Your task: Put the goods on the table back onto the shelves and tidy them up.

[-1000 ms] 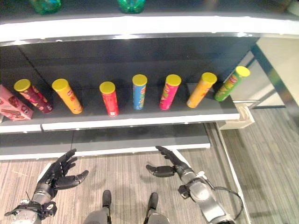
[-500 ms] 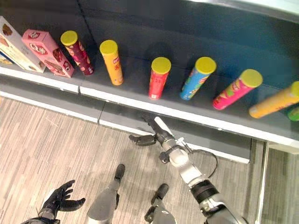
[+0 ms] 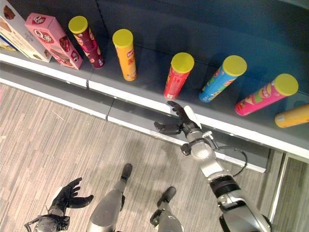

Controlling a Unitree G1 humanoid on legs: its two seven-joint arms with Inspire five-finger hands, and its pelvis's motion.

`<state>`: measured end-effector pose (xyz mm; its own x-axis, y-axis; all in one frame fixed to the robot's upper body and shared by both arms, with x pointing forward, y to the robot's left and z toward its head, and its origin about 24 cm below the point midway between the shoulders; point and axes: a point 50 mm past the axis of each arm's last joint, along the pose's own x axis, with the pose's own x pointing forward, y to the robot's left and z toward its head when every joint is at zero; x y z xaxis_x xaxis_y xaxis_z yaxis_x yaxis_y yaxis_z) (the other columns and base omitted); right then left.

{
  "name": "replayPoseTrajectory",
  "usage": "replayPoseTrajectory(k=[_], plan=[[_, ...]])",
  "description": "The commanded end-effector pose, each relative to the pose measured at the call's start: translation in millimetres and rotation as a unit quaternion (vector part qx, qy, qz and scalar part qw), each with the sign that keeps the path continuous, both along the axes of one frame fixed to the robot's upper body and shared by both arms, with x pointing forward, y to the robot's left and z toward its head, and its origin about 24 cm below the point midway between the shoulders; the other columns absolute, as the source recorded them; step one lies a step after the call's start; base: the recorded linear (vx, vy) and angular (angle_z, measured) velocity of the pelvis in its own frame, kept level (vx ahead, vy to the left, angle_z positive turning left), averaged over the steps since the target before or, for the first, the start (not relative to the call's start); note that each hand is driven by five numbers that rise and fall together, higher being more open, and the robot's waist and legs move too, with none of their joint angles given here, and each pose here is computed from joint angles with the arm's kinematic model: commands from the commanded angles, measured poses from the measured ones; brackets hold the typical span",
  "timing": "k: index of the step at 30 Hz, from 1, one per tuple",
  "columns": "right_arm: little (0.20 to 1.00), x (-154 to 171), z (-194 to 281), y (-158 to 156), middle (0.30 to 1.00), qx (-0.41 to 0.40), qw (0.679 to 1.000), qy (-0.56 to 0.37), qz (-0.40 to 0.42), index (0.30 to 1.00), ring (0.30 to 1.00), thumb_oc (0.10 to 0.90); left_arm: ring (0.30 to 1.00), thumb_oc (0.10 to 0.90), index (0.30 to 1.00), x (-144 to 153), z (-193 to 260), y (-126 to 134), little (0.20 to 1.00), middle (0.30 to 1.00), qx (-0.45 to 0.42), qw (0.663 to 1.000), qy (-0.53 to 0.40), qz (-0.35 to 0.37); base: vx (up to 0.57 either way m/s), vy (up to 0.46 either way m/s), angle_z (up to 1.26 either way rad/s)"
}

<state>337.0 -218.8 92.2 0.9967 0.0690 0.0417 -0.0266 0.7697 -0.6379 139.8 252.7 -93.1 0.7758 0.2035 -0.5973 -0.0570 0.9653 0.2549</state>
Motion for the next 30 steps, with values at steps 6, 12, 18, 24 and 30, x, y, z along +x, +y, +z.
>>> replayPoseTrajectory(k=[6, 12, 18, 24, 30], plan=[[0.900, 10, 42, -14, 0.900, 0.009, 0.995, -0.098, -0.025, 0.900, 0.900, 0.800, 0.900, 0.800, 0.900, -14, 2, 16, 0.900, 0.900, 0.024, 0.999, -0.004, 0.026, 0.00, 0.000, 0.00], [0.900, 19, 57, -22, 0.900, -0.003, 0.992, -0.116, -0.048, 0.900, 0.900, 0.800, 0.900, 0.800, 0.900, -18, -3, 13, 0.900, 0.900, 0.016, 0.999, 0.006, 0.038, 0.00, 0.000, 0.01], [0.900, 24, 69, -31, 0.900, -0.003, 0.989, -0.131, -0.070, 0.900, 0.900, 0.800, 0.900, 0.800, 0.900, -21, -7, 11, 0.900, 0.900, 0.011, 0.999, 0.013, 0.045, 0.01, -0.001, 0.03], [0.900, 25, 73, -33, 0.900, -0.009, 0.988, -0.134, -0.072, 0.900, 0.900, 0.800, 0.900, 0.800, 0.900, -21, -9, 12, 0.900, 0.900, 0.012, 0.999, 0.017, 0.050, 0.01, -0.007, 0.06], [0.900, 26, 73, -31, 0.900, -0.017, 0.989, -0.133, -0.066, 0.900, 0.900, 0.800, 0.900, 0.800, 0.900, -21, -10, 10, 0.900, 0.900, 0.010, 0.998, 0.019, 0.053, 0.00, 0.000, 0.00]])
